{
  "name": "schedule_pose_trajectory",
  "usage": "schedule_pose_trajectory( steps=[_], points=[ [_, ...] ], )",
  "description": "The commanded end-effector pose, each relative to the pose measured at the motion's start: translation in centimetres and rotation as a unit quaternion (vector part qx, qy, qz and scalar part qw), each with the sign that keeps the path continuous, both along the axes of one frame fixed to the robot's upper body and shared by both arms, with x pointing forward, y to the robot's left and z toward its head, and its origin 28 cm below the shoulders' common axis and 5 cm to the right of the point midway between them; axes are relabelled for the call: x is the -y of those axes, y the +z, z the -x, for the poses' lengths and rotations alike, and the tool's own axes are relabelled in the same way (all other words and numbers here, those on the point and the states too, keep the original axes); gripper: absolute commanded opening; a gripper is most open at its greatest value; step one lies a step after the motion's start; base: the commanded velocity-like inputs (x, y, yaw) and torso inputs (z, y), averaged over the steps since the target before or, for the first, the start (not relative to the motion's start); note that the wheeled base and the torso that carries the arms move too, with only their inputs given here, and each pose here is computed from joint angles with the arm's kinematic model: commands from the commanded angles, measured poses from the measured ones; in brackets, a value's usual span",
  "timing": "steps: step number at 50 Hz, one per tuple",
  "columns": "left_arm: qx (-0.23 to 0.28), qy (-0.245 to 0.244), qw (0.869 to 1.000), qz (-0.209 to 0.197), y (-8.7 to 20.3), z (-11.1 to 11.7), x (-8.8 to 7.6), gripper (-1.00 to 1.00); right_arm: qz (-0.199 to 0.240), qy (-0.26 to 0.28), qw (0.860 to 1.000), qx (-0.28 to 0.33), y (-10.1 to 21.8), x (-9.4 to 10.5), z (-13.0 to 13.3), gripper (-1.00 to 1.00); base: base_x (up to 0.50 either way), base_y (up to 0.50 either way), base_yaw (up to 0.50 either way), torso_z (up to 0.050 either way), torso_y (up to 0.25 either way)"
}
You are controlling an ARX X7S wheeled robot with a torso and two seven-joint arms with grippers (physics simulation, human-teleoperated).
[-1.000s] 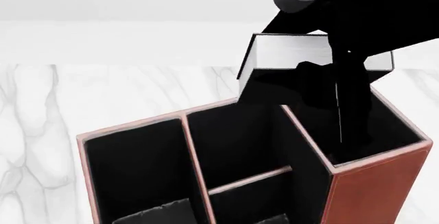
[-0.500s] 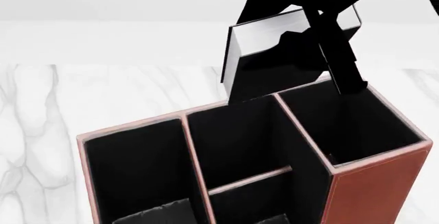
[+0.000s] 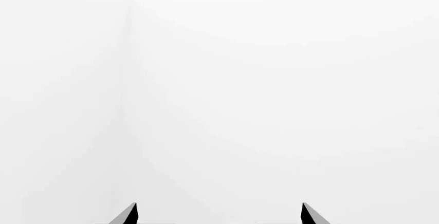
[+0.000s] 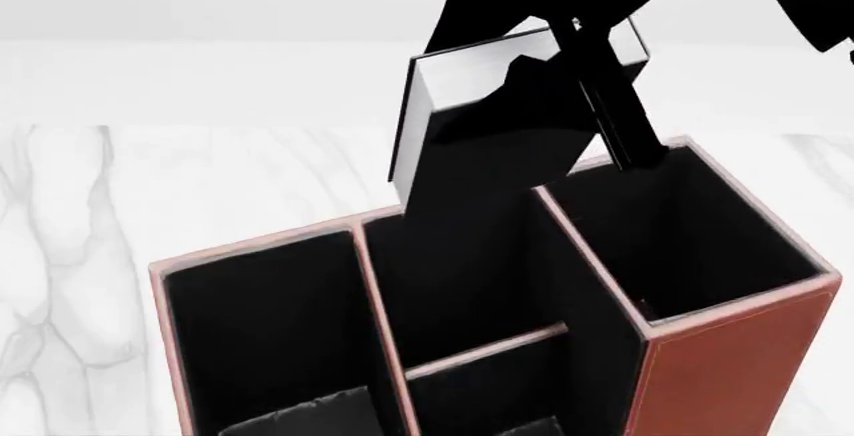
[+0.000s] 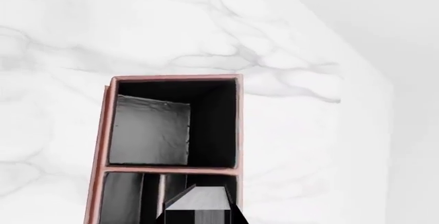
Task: Pick up the book and place it in the front compartment of the caddy.
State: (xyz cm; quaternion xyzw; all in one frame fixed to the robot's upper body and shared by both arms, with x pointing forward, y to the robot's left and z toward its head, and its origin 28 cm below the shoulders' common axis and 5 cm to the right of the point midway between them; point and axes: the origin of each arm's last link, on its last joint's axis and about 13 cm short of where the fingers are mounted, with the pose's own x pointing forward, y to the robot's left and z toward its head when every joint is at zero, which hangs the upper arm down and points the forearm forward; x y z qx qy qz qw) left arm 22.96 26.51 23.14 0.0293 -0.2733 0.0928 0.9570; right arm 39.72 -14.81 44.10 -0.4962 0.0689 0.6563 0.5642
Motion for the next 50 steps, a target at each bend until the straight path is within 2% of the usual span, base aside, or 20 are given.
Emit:
schedule_pose_trajectory(
  steps=[1,22,23,50],
  points=[
    [0.009,0.003,1.0,0.004,0.0,0.1,-0.2,1.0,-0.015,0.024,1.0,-0.009,-0.5,-1.4,-0.6,-1.0,0.0,0.0,0.0,0.0,0.0],
    [0.016,0.007,1.0,0.009,0.0,0.1,-0.4,1.0,-0.019,0.006,0.999,-0.046,-3.4,-1.7,-2.1,-1.0,0.0,0.0,0.0,0.0,0.001],
    [0.018,0.006,1.0,0.012,0.0,0.1,-0.5,1.0,-0.023,-0.001,0.998,-0.063,-4.8,-2.2,-2.7,-1.0,0.0,0.0,0.0,0.0,0.0],
    [0.017,0.006,1.0,0.014,-0.3,0.1,-0.5,1.0,-0.016,-0.024,0.996,-0.083,-6.8,-2.3,-3.5,-1.0,0.0,0.0,0.0,0.0,0.001]
  ],
)
